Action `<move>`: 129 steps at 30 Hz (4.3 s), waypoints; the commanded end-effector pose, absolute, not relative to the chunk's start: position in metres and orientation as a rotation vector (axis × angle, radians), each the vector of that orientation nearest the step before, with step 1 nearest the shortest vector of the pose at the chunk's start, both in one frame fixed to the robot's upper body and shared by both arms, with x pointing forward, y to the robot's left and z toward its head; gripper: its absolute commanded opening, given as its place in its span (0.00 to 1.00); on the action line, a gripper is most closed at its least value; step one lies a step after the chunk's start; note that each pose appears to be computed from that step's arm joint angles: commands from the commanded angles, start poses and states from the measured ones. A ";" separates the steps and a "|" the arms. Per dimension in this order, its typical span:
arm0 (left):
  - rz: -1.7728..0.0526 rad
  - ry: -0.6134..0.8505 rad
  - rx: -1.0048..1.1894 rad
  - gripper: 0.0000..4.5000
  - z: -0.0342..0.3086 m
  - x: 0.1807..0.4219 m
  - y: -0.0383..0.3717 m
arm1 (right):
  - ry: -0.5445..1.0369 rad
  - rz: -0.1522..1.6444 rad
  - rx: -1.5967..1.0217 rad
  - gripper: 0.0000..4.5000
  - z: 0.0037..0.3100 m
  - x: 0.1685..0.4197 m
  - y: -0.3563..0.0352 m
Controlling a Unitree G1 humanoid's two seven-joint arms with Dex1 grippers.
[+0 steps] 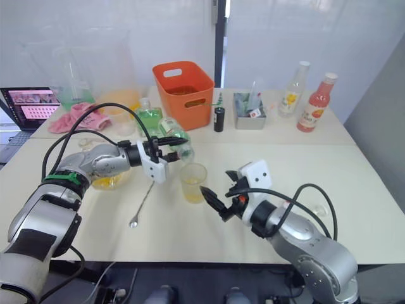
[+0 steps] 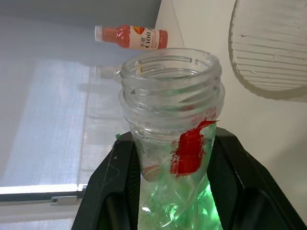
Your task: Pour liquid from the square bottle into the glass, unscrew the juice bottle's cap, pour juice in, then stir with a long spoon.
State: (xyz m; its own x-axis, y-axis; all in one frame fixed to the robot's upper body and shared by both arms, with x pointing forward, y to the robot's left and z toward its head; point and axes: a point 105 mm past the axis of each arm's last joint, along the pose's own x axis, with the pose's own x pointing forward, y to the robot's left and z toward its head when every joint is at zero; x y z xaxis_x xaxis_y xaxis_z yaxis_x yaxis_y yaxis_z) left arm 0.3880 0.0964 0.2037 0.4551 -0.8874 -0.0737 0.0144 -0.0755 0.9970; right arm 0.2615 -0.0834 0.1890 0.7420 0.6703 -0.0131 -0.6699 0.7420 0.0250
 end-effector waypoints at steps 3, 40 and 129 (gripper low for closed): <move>-0.832 -0.967 1.479 0.39 0.236 0.384 0.091 | -0.037 0.745 0.012 0.99 0.201 0.257 -0.080; -0.815 -1.035 1.567 0.39 0.231 0.385 0.089 | -0.027 0.765 0.023 0.99 0.201 0.255 -0.076; -0.244 -0.281 0.160 0.39 0.251 0.341 0.375 | -0.007 1.140 -0.029 0.99 0.217 0.261 -0.082</move>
